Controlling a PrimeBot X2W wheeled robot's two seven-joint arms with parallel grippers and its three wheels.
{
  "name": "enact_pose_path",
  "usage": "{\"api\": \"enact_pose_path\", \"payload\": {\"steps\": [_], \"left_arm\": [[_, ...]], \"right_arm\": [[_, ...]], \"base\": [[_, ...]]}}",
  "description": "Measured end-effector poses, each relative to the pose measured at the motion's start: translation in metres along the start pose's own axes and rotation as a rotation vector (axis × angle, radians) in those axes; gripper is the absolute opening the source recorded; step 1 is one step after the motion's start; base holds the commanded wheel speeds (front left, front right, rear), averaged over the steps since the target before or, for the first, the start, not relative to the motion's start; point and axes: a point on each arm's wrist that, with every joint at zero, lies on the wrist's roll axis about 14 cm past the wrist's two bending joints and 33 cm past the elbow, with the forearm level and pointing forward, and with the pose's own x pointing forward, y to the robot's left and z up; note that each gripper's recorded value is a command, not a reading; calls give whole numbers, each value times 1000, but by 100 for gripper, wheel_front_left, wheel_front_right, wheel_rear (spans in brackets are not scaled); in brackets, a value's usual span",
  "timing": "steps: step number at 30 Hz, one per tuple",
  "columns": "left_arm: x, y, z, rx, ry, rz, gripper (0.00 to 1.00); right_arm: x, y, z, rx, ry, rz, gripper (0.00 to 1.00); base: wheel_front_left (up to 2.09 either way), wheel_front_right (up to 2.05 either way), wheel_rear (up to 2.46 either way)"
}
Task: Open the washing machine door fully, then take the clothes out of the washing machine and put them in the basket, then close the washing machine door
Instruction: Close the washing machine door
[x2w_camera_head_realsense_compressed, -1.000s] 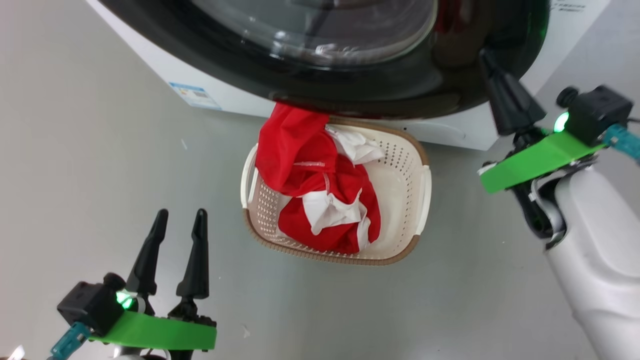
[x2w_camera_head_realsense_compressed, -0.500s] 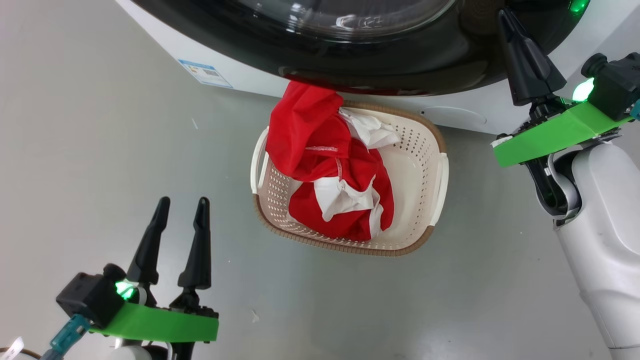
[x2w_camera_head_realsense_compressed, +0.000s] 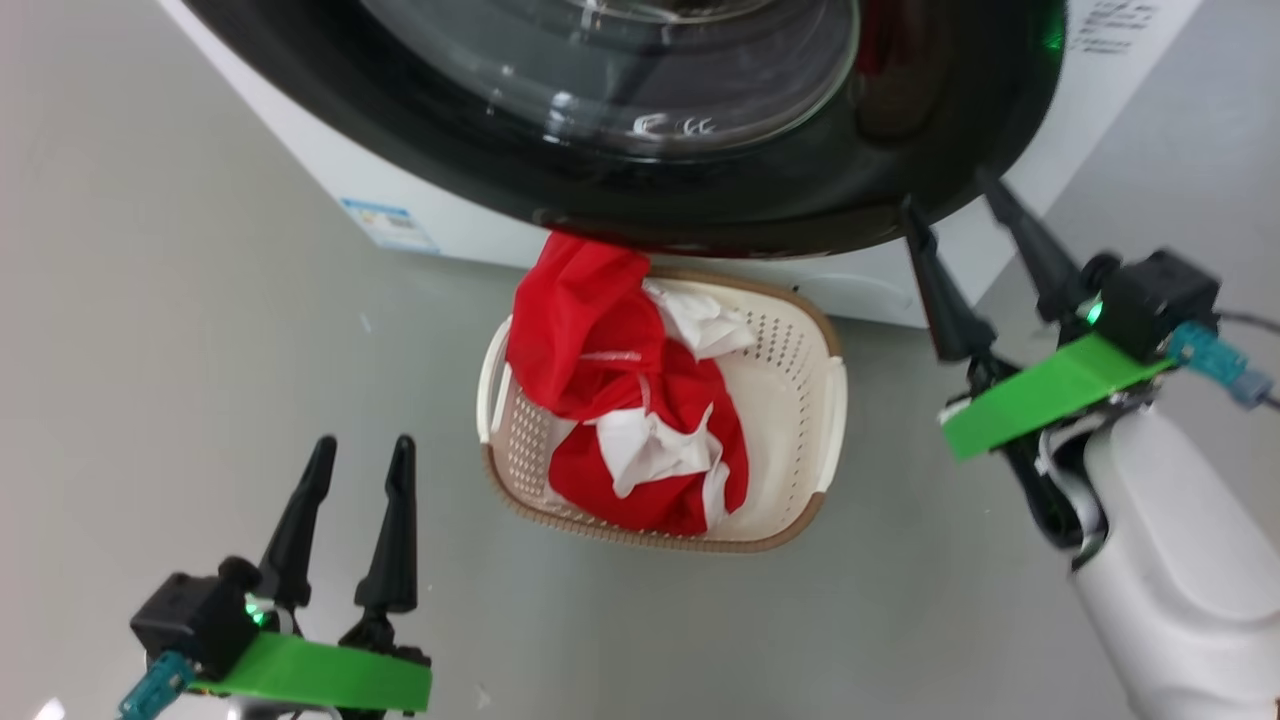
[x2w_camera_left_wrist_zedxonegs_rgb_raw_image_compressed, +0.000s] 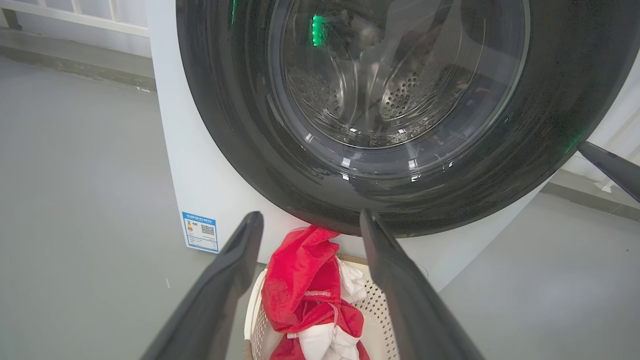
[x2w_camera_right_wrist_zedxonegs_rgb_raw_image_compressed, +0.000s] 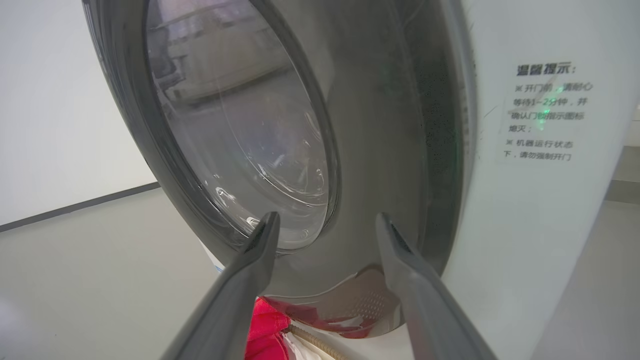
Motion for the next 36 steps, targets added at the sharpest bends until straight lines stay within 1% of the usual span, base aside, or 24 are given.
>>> {"api": "enact_pose_path", "payload": {"steps": [4, 10, 18, 26, 36], "left_arm": [[-9, 0, -2, 5, 8, 1, 100], [-17, -6, -3, 16, 12, -22, 100], [-29, -11, -5, 11, 20, -47, 100], [-28, -24, -2, 18, 11, -99, 100], [-39, -28, -4, 31, 24, -133, 100]], "right_arm": [[-24, -1, -3, 5, 23, -34, 100], [-63, -12, -5, 16, 45, -114, 100], [-112, -21, -5, 5, 66, -194, 100], [-149, -35, 9, -10, 42, -276, 100], [-198, -47, 21, -22, 11, -375, 100]], "base": [[0, 0, 0], [0, 0, 0], [0, 0, 0], [0, 0, 0], [0, 0, 0]]}}
